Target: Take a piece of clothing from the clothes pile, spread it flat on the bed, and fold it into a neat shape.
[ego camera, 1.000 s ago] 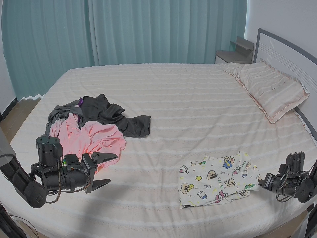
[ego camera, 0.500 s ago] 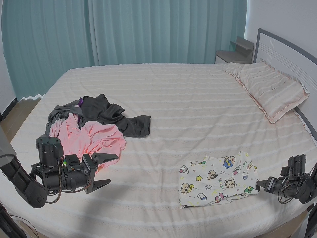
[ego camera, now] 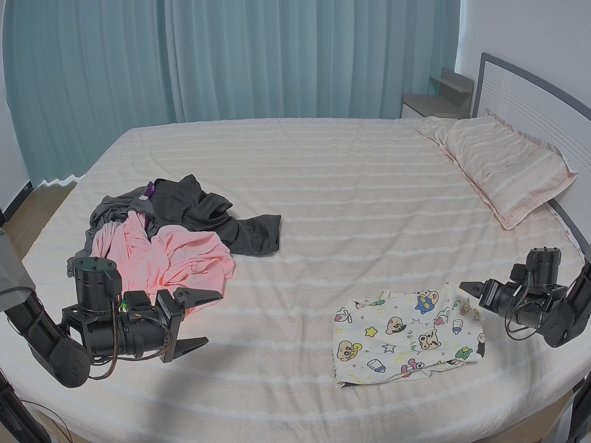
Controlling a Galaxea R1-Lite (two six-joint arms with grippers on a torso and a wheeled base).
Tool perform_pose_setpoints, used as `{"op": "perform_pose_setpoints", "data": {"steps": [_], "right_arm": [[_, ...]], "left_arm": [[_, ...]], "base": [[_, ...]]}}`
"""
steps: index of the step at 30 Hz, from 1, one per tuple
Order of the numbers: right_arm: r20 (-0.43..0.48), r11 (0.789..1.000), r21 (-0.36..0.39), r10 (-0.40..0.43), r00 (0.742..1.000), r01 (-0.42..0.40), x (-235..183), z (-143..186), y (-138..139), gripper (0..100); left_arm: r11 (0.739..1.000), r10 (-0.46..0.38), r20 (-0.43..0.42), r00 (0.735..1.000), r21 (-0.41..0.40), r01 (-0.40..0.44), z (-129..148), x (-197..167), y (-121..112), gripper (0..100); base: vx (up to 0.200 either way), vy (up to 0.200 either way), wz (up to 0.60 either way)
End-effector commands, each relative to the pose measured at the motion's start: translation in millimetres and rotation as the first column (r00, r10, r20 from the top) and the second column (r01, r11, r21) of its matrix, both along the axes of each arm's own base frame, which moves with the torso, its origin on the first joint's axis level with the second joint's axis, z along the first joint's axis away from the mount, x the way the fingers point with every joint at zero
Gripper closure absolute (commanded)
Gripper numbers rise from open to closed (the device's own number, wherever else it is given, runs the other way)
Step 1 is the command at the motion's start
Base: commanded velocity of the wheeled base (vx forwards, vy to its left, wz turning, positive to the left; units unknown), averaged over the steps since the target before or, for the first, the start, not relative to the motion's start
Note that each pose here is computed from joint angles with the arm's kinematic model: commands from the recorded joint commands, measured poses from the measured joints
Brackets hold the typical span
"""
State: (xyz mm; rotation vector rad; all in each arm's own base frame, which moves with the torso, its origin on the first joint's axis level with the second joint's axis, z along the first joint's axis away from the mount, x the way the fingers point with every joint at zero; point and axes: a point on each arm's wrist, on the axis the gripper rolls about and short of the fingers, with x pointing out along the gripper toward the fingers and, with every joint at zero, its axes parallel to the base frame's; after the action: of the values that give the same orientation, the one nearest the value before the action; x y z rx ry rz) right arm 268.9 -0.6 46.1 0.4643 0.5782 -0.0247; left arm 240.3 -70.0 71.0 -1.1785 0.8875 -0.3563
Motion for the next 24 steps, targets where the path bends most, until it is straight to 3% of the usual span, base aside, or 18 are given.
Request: {"op": "perform_pose_setpoints", "data": {"steps": [1, 10, 11, 17, 24], "right_arm": [[-0.041, 0.999, 0.020, 0.044, 0.998, -0.043, 28, -24, 8, 0], [-0.059, 0.996, 0.020, 0.085, 0.995, -0.084, 45, -40, 21, 0], [-0.055, 0.997, 0.020, 0.082, 0.995, -0.081, 47, -41, 21, 100], [-0.051, 0.999, 0.013, 0.050, 0.997, -0.049, 49, -40, 16, 100], [-0.048, 0.998, -0.019, -0.066, 0.997, 0.065, 51, -40, -4, 100]], "left_arm": [[1.000, -0.004, -0.017, 1.000, 0.003, 0.004, -7, 2, -2, 0], [1.000, -0.002, -0.021, 1.000, 0.005, 0.002, -10, 4, -2, 0], [1.000, -0.002, -0.021, 1.000, 0.005, 0.002, -10, 4, -2, 0], [1.000, -0.001, -0.021, 1.000, 0.006, 0.001, -10, 4, -2, 0], [1.000, -0.001, -0.021, 1.000, 0.006, 0.001, -10, 4, -2, 0]], "base": [[0.000, 0.000, 0.00], [0.000, 0.000, 0.00], [0.000, 0.000, 0.00], [0.000, 0.000, 0.00], [0.000, 0.000, 0.00]]}}
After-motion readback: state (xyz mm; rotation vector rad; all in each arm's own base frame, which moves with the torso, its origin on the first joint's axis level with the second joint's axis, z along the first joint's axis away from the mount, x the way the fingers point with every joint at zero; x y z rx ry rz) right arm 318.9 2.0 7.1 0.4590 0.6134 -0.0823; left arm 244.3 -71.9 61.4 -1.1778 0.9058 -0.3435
